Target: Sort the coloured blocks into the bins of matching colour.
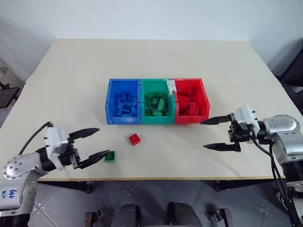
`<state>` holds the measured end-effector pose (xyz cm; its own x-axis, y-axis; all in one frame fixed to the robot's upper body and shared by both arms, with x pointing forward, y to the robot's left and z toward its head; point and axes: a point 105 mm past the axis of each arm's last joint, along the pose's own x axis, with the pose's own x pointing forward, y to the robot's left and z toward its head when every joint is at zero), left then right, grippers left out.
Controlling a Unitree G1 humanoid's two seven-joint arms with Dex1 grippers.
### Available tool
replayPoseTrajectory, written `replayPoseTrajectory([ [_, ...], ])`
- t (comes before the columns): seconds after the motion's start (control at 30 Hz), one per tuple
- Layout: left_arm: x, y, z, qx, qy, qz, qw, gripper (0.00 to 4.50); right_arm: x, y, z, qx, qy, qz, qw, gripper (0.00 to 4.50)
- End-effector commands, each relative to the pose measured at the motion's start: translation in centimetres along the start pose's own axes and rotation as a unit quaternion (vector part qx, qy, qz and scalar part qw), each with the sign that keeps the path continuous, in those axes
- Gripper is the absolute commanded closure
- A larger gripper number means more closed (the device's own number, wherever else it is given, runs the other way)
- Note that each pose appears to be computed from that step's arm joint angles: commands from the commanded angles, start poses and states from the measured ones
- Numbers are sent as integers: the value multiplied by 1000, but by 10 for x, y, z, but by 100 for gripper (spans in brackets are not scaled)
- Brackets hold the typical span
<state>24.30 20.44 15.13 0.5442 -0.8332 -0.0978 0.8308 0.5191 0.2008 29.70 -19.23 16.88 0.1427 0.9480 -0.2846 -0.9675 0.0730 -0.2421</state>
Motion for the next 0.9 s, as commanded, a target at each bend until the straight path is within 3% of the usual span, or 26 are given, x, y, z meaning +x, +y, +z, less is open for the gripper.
replayPoseTrajectory([
  [0.03,21,-15,-6,11,65,-2,998,0,-4,5,21,-30,-25,43,998,3],
  [0.27,68,-12,0,19,55,11,998,0,-2,4,18,-26,-23,36,999,3],
  [0.9,125,-2,-43,41,197,-18,979,0,-9,14,11,-25,-18,-26,999,3],
])
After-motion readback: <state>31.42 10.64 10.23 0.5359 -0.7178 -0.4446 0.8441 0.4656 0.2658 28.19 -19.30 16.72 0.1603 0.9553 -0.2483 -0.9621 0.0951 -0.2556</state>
